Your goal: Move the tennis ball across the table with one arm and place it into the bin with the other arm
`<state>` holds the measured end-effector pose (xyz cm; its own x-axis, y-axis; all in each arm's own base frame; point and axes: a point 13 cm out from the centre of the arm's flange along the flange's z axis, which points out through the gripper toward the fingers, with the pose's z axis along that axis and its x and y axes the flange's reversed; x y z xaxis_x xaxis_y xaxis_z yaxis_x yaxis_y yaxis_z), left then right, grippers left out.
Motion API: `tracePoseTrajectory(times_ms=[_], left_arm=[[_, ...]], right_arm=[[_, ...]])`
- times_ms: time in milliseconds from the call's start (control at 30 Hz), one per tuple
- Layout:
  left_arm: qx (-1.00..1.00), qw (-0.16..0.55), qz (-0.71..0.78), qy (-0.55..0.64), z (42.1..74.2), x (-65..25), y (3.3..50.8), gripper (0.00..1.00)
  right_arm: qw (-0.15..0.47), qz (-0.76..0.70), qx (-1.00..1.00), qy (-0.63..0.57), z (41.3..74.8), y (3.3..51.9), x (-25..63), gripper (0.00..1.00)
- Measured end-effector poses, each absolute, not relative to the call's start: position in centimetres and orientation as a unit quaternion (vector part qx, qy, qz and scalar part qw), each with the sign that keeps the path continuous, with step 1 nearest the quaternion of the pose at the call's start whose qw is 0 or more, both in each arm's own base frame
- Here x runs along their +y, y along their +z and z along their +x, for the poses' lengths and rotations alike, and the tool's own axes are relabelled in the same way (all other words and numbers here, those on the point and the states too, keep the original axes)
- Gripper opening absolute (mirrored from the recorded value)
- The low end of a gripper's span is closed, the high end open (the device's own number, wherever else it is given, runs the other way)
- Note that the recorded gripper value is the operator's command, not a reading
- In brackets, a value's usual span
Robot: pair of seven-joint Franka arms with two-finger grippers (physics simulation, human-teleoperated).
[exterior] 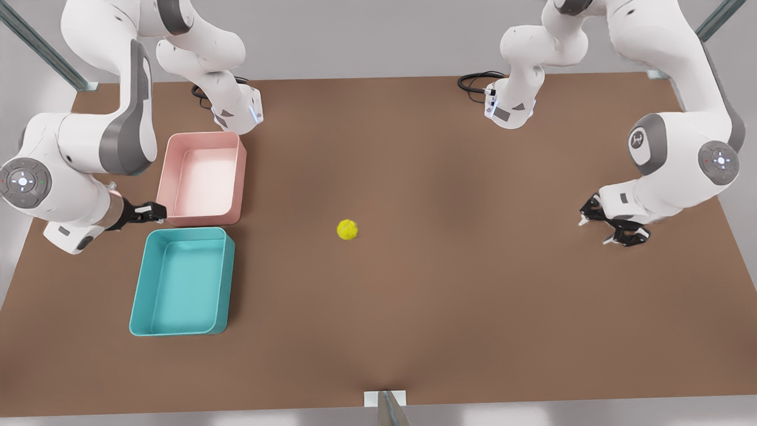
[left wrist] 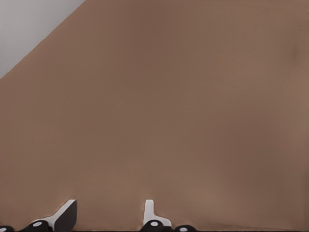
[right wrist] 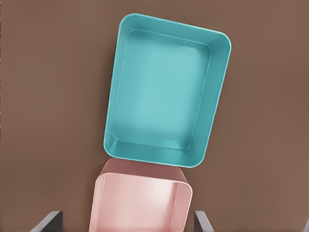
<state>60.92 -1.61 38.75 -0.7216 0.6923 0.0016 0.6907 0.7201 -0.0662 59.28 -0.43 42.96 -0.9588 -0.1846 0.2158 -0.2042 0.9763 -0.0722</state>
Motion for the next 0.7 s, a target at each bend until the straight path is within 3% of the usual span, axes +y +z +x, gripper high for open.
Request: tracePoseTrajectory(times_ms=[167,300,467,700], left_arm=[[-0.952,0.065,-0.297,0.025,58.4,-3.4,41.6,1.0],[-0.965,0.089,-0.247,0.022,56.2,-4.7,43.3,1.0],[-0.975,0.123,-0.186,0.016,54.9,-4.8,42.5,1.0],[-0.983,0.14,-0.119,0.008,54.3,-4.4,42.1,1.0]], right_arm=[[0.102,0.183,-0.977,0.045,61.1,38.0,12.7,1.0],[0.108,0.187,-0.976,0.038,61.7,30.6,19.9,1.0],[0.11,0.149,-0.982,0.027,58.6,22.0,24.1,1.0],[0.084,0.094,-0.992,0.019,52.0,16.1,24.3,1.0]])
